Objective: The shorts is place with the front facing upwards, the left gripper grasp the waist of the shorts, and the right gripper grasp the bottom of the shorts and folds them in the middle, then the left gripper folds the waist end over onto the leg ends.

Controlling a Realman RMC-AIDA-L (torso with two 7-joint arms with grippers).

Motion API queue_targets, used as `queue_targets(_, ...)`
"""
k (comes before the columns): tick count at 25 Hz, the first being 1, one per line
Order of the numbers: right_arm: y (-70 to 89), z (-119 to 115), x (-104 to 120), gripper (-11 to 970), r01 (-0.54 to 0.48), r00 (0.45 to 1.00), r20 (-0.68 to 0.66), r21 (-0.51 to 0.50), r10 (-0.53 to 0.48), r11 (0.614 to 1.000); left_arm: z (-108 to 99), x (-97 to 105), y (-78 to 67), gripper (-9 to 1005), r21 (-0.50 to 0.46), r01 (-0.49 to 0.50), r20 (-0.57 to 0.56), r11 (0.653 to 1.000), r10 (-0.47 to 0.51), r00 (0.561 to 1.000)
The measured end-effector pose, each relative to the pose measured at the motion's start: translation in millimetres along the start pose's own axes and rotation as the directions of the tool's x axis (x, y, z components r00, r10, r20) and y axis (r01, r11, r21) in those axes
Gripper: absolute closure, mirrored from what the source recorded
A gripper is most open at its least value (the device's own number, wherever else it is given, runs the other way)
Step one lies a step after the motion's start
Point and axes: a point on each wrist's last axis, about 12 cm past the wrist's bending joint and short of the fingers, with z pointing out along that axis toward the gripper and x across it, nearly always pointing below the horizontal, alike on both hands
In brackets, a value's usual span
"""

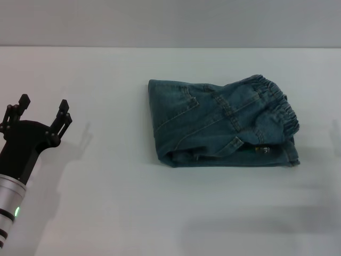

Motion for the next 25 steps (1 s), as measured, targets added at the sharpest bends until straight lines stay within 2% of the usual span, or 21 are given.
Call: queue_targets(25,1.1,1.0,-0.6,334,-0.002,1.000,0.005,-0.011,0.002,1.000,0.3,1.1,-1.2,162,0.007,0.001,-0.010,1.000,-0.001,1.000)
